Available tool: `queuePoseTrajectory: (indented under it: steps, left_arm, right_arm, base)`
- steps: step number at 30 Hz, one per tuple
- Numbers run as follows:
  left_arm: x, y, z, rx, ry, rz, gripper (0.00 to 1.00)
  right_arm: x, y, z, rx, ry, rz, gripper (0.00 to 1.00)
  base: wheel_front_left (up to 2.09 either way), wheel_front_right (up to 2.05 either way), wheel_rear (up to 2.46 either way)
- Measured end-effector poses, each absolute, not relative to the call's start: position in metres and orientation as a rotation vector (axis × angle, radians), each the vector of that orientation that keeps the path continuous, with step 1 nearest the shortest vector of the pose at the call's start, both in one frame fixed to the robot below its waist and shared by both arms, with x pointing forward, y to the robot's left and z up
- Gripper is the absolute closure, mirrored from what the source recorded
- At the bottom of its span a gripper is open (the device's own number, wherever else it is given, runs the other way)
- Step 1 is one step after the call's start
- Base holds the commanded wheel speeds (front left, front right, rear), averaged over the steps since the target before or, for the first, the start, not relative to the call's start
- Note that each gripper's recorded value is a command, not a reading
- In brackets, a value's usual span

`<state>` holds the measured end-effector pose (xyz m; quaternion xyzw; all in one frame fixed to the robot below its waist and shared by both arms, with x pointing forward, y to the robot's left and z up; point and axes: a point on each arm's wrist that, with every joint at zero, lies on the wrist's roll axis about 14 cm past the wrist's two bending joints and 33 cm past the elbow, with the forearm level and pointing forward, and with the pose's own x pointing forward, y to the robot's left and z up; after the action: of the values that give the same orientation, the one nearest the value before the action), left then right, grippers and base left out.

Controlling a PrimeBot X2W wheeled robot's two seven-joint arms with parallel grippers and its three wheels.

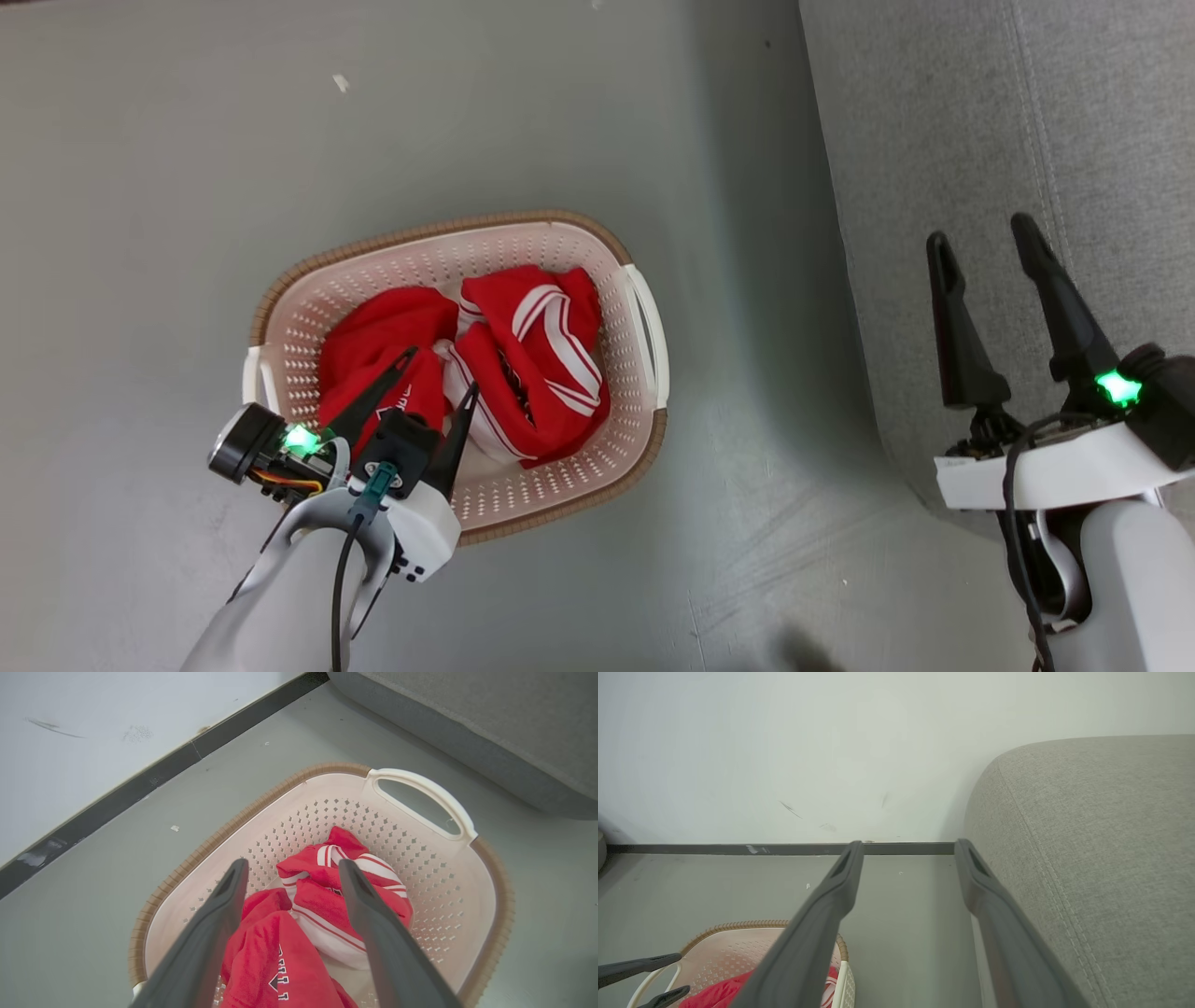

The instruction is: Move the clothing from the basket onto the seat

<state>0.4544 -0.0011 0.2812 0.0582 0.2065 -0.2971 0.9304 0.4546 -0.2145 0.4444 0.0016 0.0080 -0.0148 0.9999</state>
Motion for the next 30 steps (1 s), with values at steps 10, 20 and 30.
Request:
queuePoseTrajectory:
  steps: [10, 20, 30]
  left_arm:
    - [0.445, -0.009, 0.239, 0.178, 0.497, -0.686, 0.00]
    - [0.444, -0.012, 0.208, 0.215, 0.573, -0.711, 0.00]
    - [0.454, 0.003, 0.179, 0.270, 0.633, -0.665, 0.00]
  right_arm:
    - [0.476, -0.219, 0.435, -0.009, 0.010, -0.030, 0.00]
    - [0.478, -0.227, 0.421, -0.021, 0.043, -0.047, 0.00]
    - [0.476, -0.235, 0.405, -0.038, 0.084, -0.066, 0.00]
  base:
    - [0.00, 0.00, 0.00]
    - [0.00, 0.00, 0.00]
    - [0.00, 0.00, 0.00]
